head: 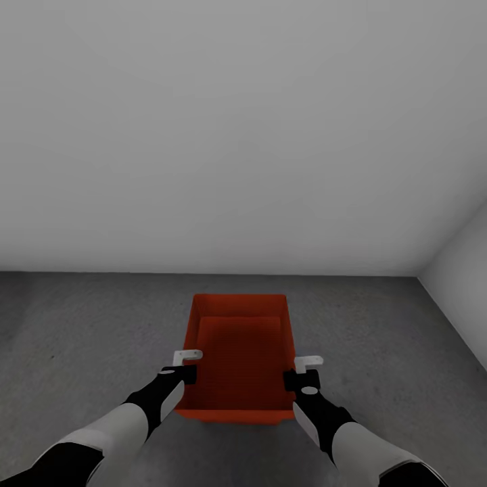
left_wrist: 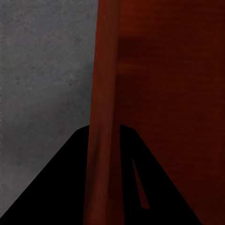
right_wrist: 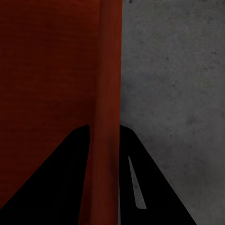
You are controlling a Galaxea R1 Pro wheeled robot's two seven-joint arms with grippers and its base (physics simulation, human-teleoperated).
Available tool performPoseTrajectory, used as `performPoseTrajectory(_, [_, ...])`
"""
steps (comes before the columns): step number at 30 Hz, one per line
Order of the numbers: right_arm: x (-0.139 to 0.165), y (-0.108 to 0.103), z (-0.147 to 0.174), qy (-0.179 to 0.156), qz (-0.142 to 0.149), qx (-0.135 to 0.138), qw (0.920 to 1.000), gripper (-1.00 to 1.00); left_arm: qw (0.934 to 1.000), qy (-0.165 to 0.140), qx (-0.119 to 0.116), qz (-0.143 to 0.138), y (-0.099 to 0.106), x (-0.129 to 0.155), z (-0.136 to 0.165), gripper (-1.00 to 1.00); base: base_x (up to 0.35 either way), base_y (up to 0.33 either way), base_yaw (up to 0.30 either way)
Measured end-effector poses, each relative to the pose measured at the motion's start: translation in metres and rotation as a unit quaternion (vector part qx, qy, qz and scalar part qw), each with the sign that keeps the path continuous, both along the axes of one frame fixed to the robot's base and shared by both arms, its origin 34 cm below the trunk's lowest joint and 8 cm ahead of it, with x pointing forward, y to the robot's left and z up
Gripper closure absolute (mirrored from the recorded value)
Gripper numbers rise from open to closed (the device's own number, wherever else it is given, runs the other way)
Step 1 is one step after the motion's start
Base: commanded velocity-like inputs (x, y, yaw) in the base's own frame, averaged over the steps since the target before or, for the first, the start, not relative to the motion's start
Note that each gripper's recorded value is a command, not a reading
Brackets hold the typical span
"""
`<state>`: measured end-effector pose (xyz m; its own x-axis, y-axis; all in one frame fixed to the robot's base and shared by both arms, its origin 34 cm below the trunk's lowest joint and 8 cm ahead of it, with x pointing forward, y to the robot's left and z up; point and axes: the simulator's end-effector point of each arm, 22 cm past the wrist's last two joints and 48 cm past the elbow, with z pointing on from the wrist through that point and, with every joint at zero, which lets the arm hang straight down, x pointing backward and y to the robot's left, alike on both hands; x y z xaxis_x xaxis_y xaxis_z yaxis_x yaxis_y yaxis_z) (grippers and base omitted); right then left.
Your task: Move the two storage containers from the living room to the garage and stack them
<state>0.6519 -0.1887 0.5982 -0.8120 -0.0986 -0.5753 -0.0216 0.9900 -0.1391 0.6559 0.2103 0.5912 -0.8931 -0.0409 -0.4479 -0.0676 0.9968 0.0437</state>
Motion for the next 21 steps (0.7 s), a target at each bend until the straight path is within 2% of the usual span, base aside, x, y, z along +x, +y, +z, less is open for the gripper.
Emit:
performPoseTrajectory(5, [0.0001, 0.0002, 0.0001, 0.000, 0.000, 0.000, 1.0000, 1.00, 1.0000, 0.000, 0.000, 0.000, 0.0002, 0.0001, 0.0000, 1.00, 0.019, 0.005, 0.000])
performPoseTrajectory(12, [0.0000, 0.0006, 0.0003, 0.000, 0.000, 0.000, 1.0000, 1.00, 1.0000, 0.000, 0.000, 0.000, 0.0006, 0.0000, 0.0001, 1.00, 0.129, 0.056, 0.000])
performPoseTrajectory(21, [0.0001, 0.0001, 0.0001, 0.000, 0.000, 0.000, 1.0000, 1.00, 1.0000, 0.000, 0.000, 0.000, 0.0001, 0.0001, 0.0000, 1.00, 0.012, 0.005, 0.000])
